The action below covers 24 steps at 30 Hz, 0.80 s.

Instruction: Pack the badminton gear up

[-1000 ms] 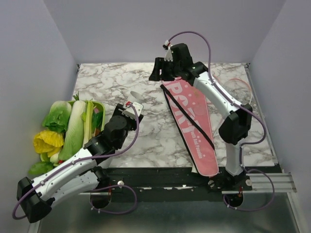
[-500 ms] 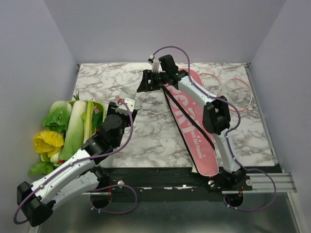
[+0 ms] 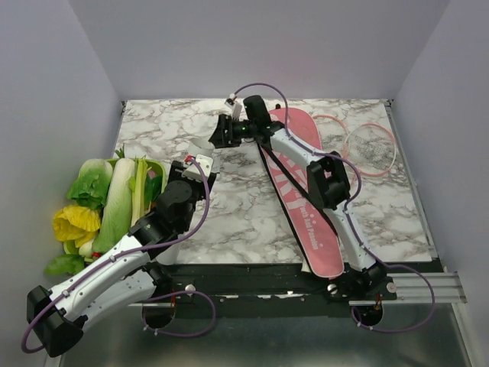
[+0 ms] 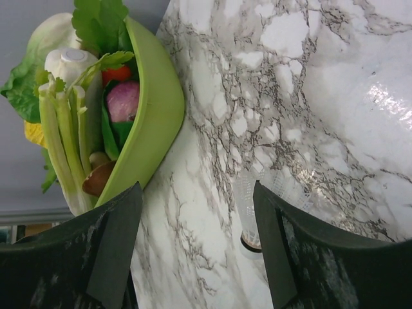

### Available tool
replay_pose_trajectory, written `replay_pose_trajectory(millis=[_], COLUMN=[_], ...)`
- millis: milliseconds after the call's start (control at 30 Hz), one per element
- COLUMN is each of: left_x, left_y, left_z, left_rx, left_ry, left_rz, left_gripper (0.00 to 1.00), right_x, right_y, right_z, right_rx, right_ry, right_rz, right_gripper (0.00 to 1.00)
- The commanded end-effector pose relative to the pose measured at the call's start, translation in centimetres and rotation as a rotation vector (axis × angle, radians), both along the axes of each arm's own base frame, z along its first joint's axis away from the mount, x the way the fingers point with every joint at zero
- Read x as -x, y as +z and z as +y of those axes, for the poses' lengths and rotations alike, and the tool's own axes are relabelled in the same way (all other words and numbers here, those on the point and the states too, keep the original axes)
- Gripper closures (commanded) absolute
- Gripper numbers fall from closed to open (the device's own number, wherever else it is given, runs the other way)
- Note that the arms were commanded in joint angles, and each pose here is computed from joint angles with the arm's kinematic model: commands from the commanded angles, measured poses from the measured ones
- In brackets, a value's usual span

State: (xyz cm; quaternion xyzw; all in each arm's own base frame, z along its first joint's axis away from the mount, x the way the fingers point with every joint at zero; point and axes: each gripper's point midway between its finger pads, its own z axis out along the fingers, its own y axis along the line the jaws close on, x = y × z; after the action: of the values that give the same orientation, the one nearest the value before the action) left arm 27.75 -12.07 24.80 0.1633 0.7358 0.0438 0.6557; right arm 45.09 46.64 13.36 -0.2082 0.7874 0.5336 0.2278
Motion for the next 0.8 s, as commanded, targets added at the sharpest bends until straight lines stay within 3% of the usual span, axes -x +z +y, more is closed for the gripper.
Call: replay_pose_trajectory(millis=[0, 300, 767], left_x=[0.0, 0.2, 0.3], left_y=[0.6, 1.0, 1.3], left_z=[0.4, 0.7, 0.7], left_rx=[0.035, 0.041, 0.048], left_ry=[0.024, 0.027, 0.019], left_rz=[-0.028, -0.04, -0.047], left_gripper=[1.0, 1.0, 1.0], right_x=[0.2, 0.1, 1.5], right_y=[-0.6, -2.7, -5.3], right_z=[2.2, 2.9, 0.4], right_rx=[-0.048, -0.031, 0.118], right_ry=[-0.011, -0.045, -0.062], right_rz=[0.036, 0.072, 0.05], right_gripper=[0.22, 0.22, 0.23])
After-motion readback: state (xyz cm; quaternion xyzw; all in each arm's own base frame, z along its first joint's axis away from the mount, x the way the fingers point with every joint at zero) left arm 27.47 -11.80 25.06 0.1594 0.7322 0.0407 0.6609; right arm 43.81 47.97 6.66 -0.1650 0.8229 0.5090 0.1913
